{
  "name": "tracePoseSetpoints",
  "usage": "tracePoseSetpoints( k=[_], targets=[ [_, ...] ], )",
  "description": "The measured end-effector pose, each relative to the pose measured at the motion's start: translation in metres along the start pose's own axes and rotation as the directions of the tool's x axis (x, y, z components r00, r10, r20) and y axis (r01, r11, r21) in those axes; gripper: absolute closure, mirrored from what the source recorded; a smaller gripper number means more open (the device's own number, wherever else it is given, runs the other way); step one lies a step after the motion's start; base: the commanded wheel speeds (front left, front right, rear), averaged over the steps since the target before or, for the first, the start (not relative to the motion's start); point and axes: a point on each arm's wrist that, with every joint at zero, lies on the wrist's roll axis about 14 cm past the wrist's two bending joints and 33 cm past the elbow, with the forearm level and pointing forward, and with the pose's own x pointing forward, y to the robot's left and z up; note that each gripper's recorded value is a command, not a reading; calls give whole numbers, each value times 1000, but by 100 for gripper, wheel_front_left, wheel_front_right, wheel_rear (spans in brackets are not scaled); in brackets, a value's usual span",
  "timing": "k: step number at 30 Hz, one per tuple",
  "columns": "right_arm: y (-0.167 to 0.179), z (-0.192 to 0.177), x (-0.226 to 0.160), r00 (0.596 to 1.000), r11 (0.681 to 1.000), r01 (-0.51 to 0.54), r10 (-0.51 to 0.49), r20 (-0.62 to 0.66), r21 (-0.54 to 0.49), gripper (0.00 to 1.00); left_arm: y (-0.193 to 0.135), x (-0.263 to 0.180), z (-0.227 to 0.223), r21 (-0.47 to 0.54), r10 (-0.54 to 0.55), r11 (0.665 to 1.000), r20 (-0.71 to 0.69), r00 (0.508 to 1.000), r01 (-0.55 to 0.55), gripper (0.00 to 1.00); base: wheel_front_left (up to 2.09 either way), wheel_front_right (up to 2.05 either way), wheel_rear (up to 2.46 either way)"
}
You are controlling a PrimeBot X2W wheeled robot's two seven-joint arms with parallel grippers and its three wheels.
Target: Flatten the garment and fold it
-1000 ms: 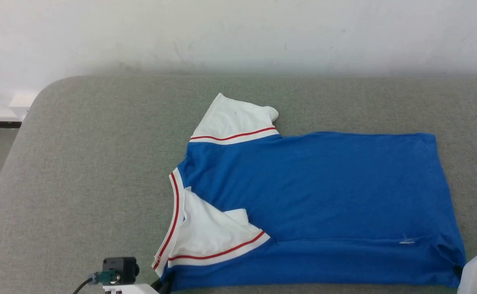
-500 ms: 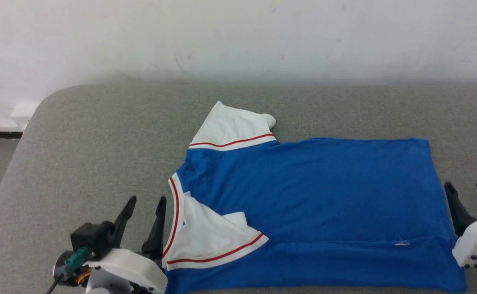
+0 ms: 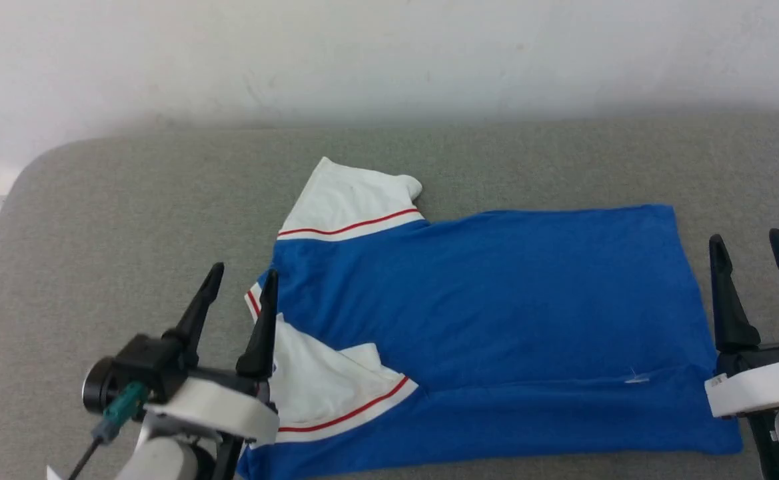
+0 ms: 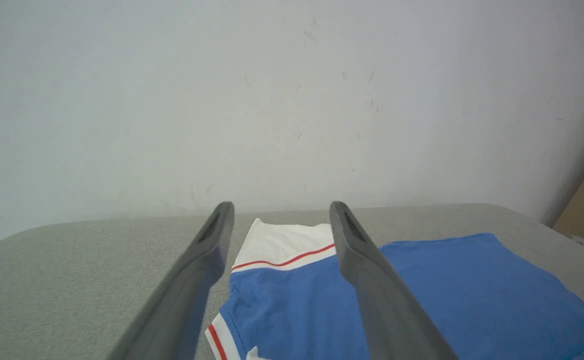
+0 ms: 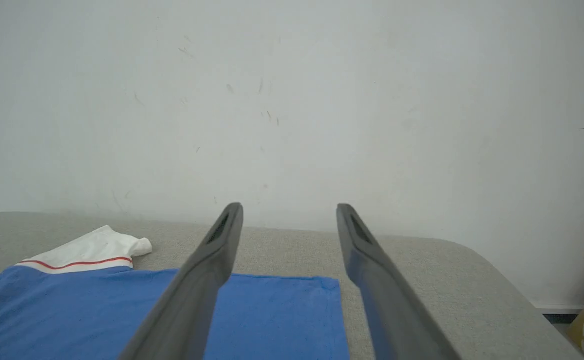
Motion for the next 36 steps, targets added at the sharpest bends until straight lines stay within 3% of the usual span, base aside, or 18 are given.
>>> tracePoseSetpoints(
  k=[7, 13, 16, 19, 24, 32, 36],
  targets=[
    [-4, -16, -1, 999, 999, 43, -42, -25, 27, 0, -10, 60, -5, 60, -136, 988, -84, 987, 141, 0, 0, 0, 0],
    [-11, -28, 8, 997, 997, 72, -71, -41, 21, 0, -7, 123, -27, 191, -200, 947, -280, 939, 259, 0, 0, 0, 0],
    [-14, -38, 11, 995, 996, 86, -84, -58, 28, 0, -2, 149, -55, 205, -209, 922, -451, 868, 329, 0, 0, 0, 0],
    [-19, -49, 11, 991, 992, 114, -110, -78, 46, 0, 7, 163, -89, 174, -182, 915, -625, 759, 363, 0, 0, 0, 0],
    [-31, -67, 8, 981, 987, 158, -152, -121, 38, 0, 13, 200, -112, 164, -138, 916, -728, 671, 366, 0, 0, 0, 0],
    [-49, -83, 2, 963, 976, 218, -214, -164, 6, 0, 26, 213, -178, 85, -71, 948, -883, 464, 306, 0, 0, 0, 0],
    [-61, -90, -7, 948, 967, 255, -255, -189, -21, 0, 34, 216, -202, 87, -46, 951, -910, 412, 298, 0, 0, 0, 0]
  ],
)
